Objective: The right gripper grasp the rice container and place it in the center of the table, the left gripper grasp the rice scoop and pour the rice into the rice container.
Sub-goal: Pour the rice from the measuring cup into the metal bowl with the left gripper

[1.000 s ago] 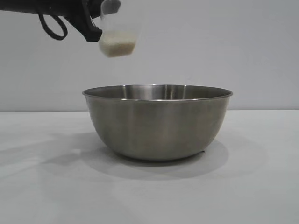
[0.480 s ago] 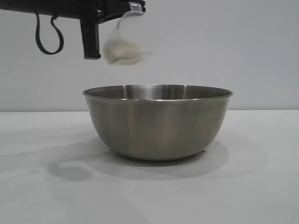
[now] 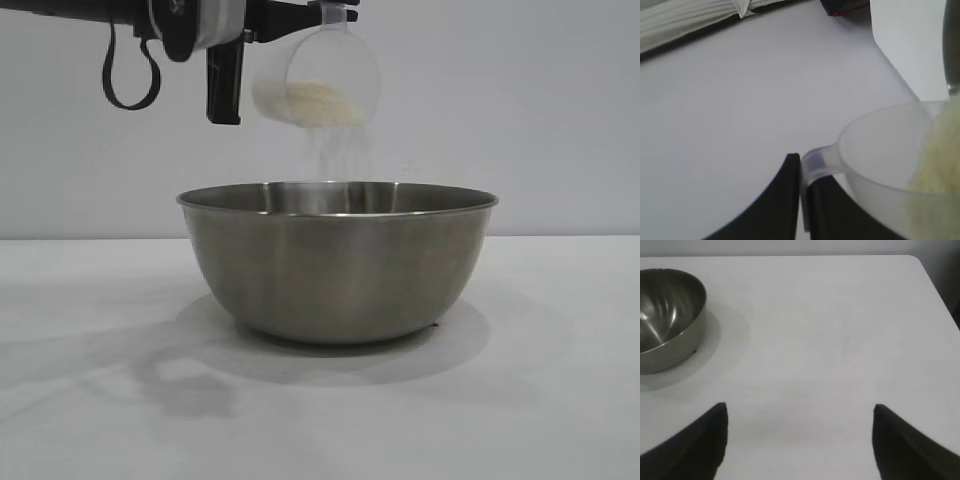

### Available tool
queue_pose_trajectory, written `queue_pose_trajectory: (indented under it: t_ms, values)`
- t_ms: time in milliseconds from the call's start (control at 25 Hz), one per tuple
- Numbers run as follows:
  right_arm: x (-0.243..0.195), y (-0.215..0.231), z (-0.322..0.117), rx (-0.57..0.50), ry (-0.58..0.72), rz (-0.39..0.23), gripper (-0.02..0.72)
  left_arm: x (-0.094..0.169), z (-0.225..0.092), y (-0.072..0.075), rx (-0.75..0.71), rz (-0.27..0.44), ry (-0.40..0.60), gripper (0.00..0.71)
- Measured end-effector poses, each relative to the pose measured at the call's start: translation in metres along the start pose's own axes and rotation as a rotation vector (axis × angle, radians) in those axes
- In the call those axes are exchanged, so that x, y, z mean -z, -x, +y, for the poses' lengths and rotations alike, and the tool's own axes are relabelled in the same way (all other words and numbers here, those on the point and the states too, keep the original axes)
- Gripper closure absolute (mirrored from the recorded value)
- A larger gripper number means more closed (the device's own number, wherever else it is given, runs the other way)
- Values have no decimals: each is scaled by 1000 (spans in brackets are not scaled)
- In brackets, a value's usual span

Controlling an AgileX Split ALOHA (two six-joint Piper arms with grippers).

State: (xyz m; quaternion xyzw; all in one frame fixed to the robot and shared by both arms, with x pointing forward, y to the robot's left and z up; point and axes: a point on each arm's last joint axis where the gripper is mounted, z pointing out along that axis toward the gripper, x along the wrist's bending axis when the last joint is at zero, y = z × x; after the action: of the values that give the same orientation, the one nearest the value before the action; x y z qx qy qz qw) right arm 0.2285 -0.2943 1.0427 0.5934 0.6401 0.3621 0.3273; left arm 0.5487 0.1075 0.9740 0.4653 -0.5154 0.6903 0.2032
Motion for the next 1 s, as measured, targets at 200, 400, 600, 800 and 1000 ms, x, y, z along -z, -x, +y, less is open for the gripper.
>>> queue_pose_trajectory:
  t_ms: [200, 400, 600, 800, 1000]
  values:
    - [0, 0, 0, 0, 0, 0, 171, 0, 0, 0, -103, 2, 0, 710]
    - [0, 0, 0, 0, 0, 0, 171, 0, -1, -1, -209, 4, -1, 710]
    - [0, 0, 0, 0, 0, 0, 171, -1, -1, -1, -340, 4, -2, 710]
    - [0, 0, 0, 0, 0, 0, 171, -1, -2, -1, -450, 7, -7, 710]
    - [0, 0, 0, 0, 0, 0, 171, -1, -2, -1, -460, 8, -3, 710]
